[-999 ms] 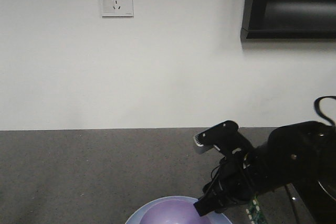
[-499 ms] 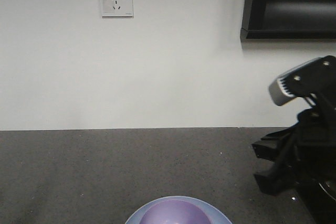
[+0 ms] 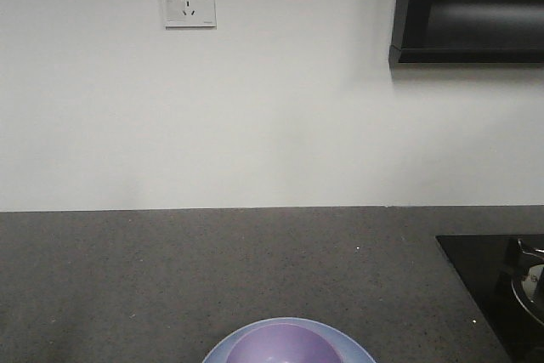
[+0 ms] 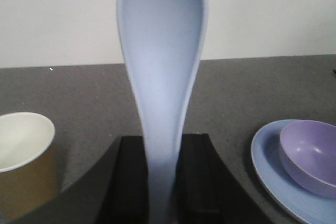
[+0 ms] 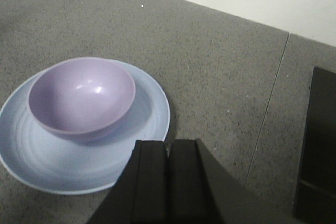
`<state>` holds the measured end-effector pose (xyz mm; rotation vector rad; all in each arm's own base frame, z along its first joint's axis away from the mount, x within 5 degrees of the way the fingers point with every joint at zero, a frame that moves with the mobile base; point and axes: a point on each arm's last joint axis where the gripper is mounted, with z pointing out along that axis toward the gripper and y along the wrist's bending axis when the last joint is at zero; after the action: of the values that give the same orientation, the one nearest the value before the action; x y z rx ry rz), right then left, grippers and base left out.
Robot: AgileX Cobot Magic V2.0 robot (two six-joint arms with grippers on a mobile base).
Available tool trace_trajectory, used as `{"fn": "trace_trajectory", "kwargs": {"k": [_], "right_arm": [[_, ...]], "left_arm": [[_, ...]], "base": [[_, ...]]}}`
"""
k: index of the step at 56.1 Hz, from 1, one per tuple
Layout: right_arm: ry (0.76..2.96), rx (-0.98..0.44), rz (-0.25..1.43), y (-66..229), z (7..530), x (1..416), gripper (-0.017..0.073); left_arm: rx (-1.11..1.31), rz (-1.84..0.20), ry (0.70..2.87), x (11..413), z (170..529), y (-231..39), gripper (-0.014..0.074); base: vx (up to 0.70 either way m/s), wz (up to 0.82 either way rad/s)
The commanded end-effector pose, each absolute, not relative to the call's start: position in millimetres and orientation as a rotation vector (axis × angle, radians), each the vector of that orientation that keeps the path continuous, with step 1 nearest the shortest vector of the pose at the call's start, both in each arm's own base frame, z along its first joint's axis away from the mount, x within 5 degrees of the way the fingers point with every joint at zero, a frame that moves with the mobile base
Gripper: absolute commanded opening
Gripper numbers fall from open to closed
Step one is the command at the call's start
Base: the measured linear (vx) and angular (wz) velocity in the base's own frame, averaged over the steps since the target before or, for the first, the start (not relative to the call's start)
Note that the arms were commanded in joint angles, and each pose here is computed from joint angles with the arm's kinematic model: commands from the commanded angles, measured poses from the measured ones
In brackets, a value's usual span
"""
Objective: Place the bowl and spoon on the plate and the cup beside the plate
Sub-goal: 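Withdraw the right gripper from the bowl, then move the left gripper over the bowl and lower the spoon in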
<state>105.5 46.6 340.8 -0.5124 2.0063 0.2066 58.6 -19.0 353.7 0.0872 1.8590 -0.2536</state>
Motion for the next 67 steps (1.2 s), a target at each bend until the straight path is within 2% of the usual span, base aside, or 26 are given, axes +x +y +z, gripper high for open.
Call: {"fn": "trace_trajectory", "kwargs": {"k": [1,12,23,33,53,67], "right_arm": [[1.894,-0.491,0.200,44,350,103,-0.0010],[1.890,-0.498,0.182,43,348,102,-0.0009],[1.879,-0.496,0.181,43,349,103,-0.0009],[1.879,-0.497,0.180,43,349,103,-0.0009],[1.880,-0.496,0.180,43,349,103,-0.0008],[1.886,-0.496,0.181,43,348,102,-0.0008]], "left_arm": [[0.094,-0.330,1.858,79,366,-25,0.0003],[0.419,-0.455,2.054,129,373,-47,0.0003],[0.544,-0.634,2.142,180,384,-68,0.0003],[0.676,-0.728,2.217,215,378,-98,0.0003],[0.947,-0.884,2.316,245,344,-182,0.0003],[1.021,-0.922,2.371,252,323,-218,0.0013]], "base": [[0.00,0.00],[0.00,0.00],[0.00,0.00],[0.00,0.00],[0.00,0.00],[0.00,0.00]]}}
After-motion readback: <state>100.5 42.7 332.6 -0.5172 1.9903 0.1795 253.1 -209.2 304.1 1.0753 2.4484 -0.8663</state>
